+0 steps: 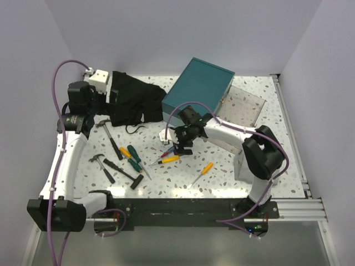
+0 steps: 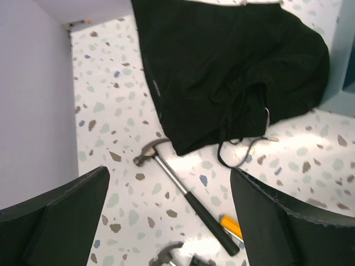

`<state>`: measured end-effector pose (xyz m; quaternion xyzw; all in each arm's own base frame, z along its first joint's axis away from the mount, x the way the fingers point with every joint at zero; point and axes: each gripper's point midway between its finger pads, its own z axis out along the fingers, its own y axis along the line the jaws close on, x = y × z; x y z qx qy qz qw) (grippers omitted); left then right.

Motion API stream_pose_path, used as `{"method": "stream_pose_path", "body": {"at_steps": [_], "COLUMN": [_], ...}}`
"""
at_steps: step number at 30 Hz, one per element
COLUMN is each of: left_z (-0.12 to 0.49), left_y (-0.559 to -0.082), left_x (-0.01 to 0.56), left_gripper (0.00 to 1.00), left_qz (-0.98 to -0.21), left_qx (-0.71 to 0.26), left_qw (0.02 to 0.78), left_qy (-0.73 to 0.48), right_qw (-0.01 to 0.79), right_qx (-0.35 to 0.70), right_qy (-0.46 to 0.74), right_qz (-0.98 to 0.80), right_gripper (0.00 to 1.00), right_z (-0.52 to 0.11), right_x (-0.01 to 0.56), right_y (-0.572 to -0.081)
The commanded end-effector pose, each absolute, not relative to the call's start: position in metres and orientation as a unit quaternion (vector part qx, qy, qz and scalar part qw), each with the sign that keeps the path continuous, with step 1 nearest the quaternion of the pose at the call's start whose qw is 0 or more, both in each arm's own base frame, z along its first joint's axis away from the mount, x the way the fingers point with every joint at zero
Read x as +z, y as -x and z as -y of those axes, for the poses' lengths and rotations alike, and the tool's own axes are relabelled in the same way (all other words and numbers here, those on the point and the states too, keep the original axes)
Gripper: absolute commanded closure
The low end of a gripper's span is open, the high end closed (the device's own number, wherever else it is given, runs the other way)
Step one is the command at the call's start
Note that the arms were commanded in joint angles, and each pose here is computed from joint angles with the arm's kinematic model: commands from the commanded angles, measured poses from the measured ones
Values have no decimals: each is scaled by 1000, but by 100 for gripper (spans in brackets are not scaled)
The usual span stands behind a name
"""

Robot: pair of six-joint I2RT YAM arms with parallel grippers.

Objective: Sort the tools into containers

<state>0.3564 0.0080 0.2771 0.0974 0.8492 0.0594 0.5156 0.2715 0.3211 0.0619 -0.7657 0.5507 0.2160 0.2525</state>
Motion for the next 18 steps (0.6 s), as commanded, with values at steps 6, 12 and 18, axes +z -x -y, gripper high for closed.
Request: {"method": "stream_pose_path", "body": {"at_steps": [6,12,18], "left_z": [9,0,-8], "left_y": [-345,-345,-340], "left_x": [245,257,269], "left_gripper": [7,7,7], "left_qz": [-878,-871,-864], "left_qx": [-26,-6,12], "left_qw": [466,482,496], "left_qy": [-108,-96,-86], "right_qw": [216,201,186], "right_qx": [241,232,233], "right_qy": [801,811,811], "right_qz": [-504,-498,-504], "right_gripper": [28,34,41], "right_z": [-345,-335,-336], "right_x": [51,42,34], "right_y": [-252,-246,-241]}}
